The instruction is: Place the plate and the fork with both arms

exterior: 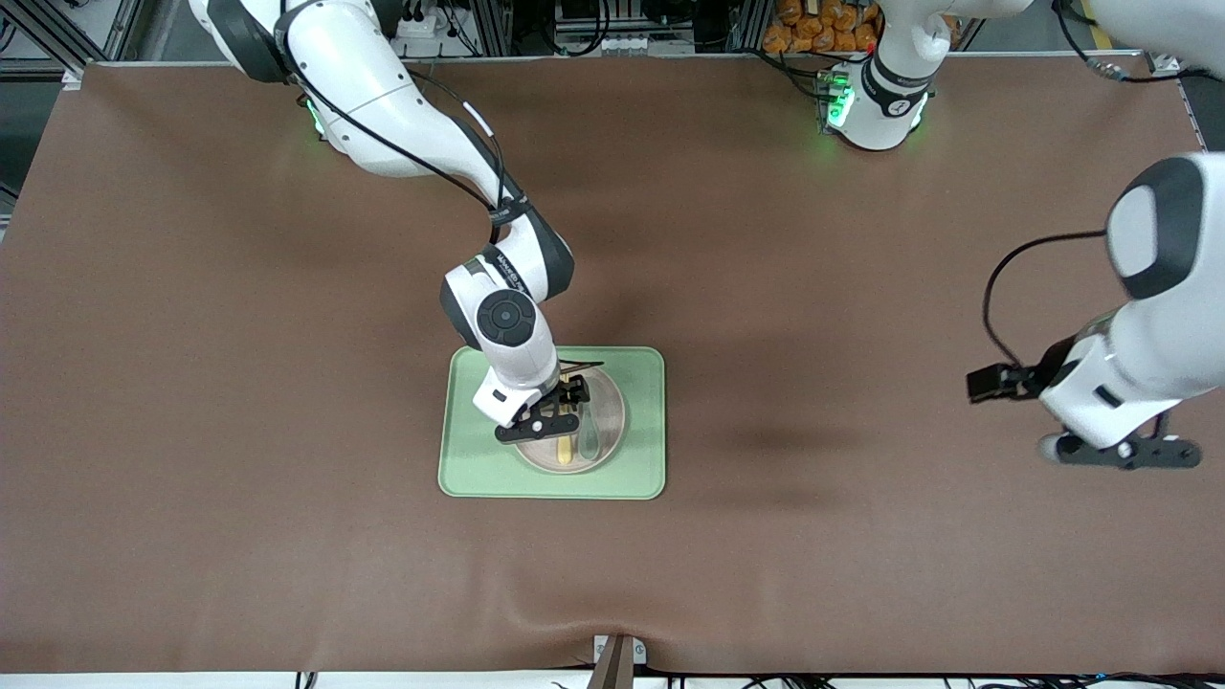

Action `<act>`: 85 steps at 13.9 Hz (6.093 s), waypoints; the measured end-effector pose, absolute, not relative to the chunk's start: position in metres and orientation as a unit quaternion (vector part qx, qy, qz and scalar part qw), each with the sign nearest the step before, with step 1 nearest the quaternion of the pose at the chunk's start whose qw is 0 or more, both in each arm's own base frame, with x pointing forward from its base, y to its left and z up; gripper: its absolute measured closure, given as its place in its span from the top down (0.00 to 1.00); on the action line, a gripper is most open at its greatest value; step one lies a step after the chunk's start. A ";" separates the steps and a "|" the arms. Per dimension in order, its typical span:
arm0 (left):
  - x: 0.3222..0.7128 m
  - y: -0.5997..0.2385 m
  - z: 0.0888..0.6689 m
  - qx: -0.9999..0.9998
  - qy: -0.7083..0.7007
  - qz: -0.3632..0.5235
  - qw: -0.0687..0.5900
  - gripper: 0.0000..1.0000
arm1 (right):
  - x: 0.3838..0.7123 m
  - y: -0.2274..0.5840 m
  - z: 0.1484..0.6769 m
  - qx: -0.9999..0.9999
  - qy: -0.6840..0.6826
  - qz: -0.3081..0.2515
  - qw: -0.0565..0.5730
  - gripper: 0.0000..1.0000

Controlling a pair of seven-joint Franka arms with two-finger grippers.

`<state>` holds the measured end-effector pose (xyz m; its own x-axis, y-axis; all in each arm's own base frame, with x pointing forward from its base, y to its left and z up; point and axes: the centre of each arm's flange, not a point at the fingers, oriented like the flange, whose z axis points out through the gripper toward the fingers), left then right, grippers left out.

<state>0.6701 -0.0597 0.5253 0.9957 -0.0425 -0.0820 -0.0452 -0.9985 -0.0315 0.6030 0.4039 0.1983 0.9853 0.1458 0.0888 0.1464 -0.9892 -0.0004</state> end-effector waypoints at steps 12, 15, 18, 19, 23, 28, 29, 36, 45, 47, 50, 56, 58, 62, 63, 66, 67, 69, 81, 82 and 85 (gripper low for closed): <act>0.583 0.046 0.617 -0.999 0.032 0.014 0.013 1.00 | 0.597 0.409 0.188 -0.997 -0.071 -0.039 -0.001 1.00; 0.555 0.032 0.641 -1.000 0.009 0.001 0.009 1.00 | 0.596 0.411 0.186 -0.997 -0.072 -0.038 -0.002 1.00; 0.532 0.006 0.662 -1.000 0.011 -0.010 0.011 1.00 | 0.596 0.410 0.185 -0.997 -0.072 -0.038 -0.003 0.93; 0.528 0.002 0.665 -1.000 0.013 -0.012 0.011 1.00 | 0.597 0.408 0.186 -0.997 -0.071 -0.039 -0.004 0.81; 0.527 -0.005 0.662 -1.000 0.019 -0.009 0.011 1.00 | 0.601 0.408 0.190 -0.997 -0.067 -0.044 -0.002 0.35; 0.527 -0.009 0.657 -1.000 0.022 -0.004 0.006 1.00 | 0.602 0.408 0.191 -0.997 -0.061 -0.045 -0.001 0.15; 0.527 -0.009 0.656 -1.000 0.022 -0.003 0.006 1.00 | 0.602 0.408 0.191 -0.997 -0.061 -0.045 -0.001 0.15; 0.531 -0.008 0.647 -1.000 0.021 0.006 0.007 1.00 | 0.615 0.395 0.203 -0.997 -0.049 -0.051 -0.001 0.15; 0.535 -0.008 0.641 -1.000 0.021 0.012 0.007 1.00 | 0.642 0.350 0.255 -0.999 0.019 -0.030 0.028 0.15; 0.535 -0.008 0.640 -1.000 0.021 0.013 0.007 1.00 | 0.657 0.310 0.255 -0.999 0.032 -0.009 0.019 0.15; 0.537 -0.008 0.637 -1.000 0.021 0.015 0.007 1.00 | 0.663 0.270 0.242 -0.999 0.033 0.026 0.015 0.15; 0.538 -0.008 0.635 -1.000 0.021 0.017 0.007 1.00 | 0.642 0.271 0.212 -0.997 0.037 0.063 0.016 0.15; 0.538 -0.008 0.634 -1.000 0.021 0.018 0.007 1.00 | 0.639 0.272 0.208 -0.997 0.041 0.069 0.021 0.15; 0.539 -0.008 0.634 -1.000 0.020 0.019 0.007 1.00 | 0.636 0.269 0.195 -0.998 0.028 0.044 0.031 0.15; 0.539 -0.007 0.633 -1.000 0.020 0.019 0.007 1.00 | 0.635 0.269 0.191 -0.998 0.027 0.037 0.033 0.15; 0.539 -0.007 0.633 -1.000 0.020 0.019 0.007 1.00 | 0.634 0.269 0.188 -0.999 0.012 0.029 0.035 0.15; 0.539 -0.007 0.633 -1.000 0.020 0.019 0.007 1.00 | 0.633 0.268 0.187 -0.999 -0.003 0.030 0.035 0.19; 0.539 -0.007 0.633 -1.000 0.020 0.019 0.007 1.00 | 0.633 0.264 0.184 -0.999 -0.022 0.032 0.034 0.39; 0.541 -0.006 0.630 -1.000 0.019 0.022 0.007 1.00 | 0.661 0.108 0.347 -0.997 -0.006 0.052 0.055 1.00; 0.541 -0.006 0.630 -1.000 0.019 0.022 0.007 1.00 | 0.657 0.084 0.366 -0.996 -0.004 0.063 0.059 1.00; 0.541 -0.006 0.630 -1.000 0.019 0.022 0.007 1.00 | 0.635 0.015 0.429 -0.994 -0.001 0.086 0.074 1.00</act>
